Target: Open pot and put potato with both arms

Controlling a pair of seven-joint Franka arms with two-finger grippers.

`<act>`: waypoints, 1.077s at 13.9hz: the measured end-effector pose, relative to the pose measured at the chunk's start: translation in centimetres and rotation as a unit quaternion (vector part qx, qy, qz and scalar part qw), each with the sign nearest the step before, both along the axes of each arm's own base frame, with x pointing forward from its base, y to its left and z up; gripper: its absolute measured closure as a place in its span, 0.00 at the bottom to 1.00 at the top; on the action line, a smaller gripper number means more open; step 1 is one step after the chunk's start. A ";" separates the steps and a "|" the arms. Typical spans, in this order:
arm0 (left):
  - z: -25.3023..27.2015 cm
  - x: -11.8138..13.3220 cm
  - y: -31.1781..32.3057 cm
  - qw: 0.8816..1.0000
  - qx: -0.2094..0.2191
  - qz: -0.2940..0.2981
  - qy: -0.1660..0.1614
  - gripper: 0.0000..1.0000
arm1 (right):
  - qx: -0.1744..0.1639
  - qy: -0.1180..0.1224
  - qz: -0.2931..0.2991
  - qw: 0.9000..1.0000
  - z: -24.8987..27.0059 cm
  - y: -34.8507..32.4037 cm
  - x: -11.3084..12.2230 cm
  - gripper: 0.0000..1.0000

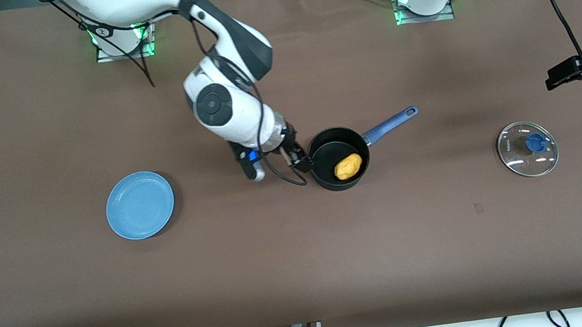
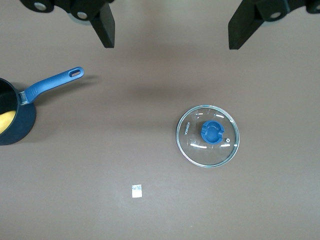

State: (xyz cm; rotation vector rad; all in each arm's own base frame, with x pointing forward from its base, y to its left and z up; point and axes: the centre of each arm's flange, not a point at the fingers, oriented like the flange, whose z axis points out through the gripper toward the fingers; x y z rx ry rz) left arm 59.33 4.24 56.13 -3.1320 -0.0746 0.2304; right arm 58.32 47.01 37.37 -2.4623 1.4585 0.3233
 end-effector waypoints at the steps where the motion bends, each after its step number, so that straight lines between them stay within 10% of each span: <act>1: 0.0 0.0 0.0 1.000 0.000 0.000 0.000 0.00 | -0.019 -0.005 0.031 0.999 1.6 -2.2 0.7 0.00; 6: 0.0 0.0 0.0 1.000 0.000 0.000 0.000 0.00 | -0.071 -0.034 0.177 0.981 7.0 -14.3 3.6 0.00; 15: 0.0 0.0 0.0 1.000 0.000 0.000 0.000 0.00 | -0.044 -0.064 0.397 0.915 18.2 -37.4 -1.0 0.00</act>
